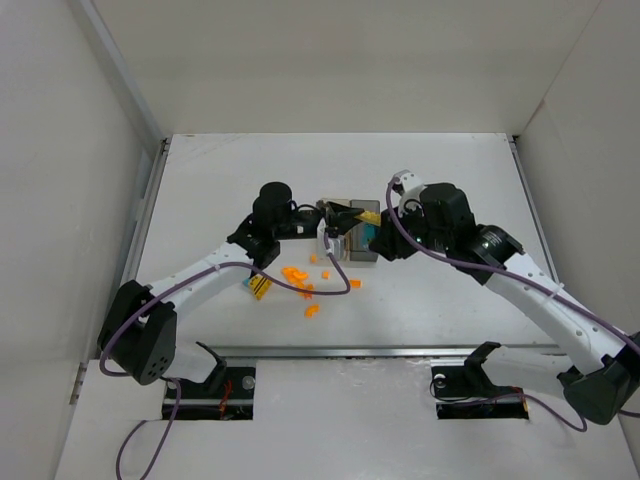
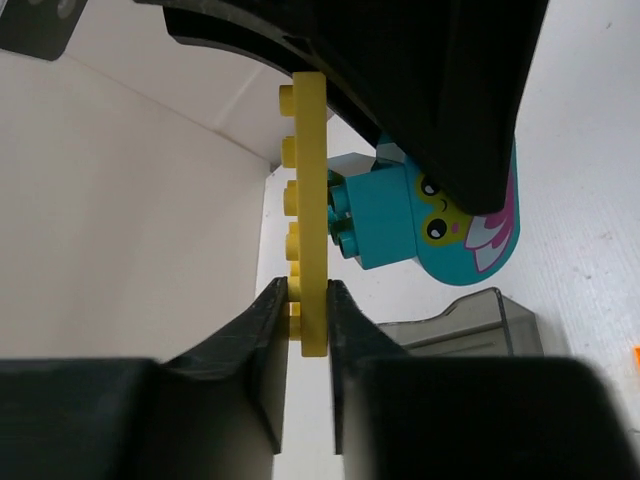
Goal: Sort the legos into containers by color
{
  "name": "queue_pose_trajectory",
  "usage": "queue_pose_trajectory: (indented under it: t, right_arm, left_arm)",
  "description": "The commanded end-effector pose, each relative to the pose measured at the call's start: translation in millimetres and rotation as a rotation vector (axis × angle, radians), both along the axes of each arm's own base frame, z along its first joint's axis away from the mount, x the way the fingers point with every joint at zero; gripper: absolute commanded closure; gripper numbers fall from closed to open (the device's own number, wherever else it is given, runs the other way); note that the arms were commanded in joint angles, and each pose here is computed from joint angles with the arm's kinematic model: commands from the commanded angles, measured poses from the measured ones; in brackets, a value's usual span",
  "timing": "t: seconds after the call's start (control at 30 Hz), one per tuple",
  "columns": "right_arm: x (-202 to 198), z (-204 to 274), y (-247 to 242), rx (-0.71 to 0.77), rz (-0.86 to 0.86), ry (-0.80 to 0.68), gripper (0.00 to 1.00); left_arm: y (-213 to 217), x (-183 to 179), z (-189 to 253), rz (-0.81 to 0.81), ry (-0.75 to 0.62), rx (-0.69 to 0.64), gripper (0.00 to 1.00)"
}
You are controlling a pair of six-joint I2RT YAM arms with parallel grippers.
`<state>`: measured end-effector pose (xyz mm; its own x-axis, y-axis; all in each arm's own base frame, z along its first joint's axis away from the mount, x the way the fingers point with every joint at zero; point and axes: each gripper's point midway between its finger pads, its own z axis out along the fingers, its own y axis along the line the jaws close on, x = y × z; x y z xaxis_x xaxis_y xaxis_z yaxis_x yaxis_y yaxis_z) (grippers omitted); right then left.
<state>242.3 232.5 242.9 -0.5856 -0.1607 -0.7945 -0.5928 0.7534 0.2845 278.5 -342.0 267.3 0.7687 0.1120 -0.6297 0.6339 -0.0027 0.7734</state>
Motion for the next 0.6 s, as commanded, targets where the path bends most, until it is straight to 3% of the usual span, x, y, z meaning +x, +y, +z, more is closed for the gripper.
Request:
queue_pose_trajectory:
  t: [0.0,0.17,0.3,0.47,0.57]
  right_arm:
    - [-0.6,16.1,10.5,0.054,0.015,-0.046,1.0]
    - [-0.2,1.6,7.6,0.042,-0.014,-0.015,1.0]
    - [-1.5,-11.2,-2.1,0.024,-0.072,0.011,1.0]
    - [2.9,-15.9,-19.8,0.017,-0.169,0.026,1.0]
    - [7.1,-18.4,-27.5,0.004,-0.211,0.031,1.0]
  left_arm:
    - [-0.9,0.8,24.2,0.0,-0.071,-0.046,0.97]
    - [-0.9,7.3,27.8,0.055,-0.025,-0.056,1.0]
    - [7.5,33.7,30.2,0.231,0.124,-0.096,1.0]
    - [37.6,71.1,6.0,0.58,0.566,-0.219,1.0]
    - [53.2,74.1,-39.5,0.748,0.768,-0.158,1.0]
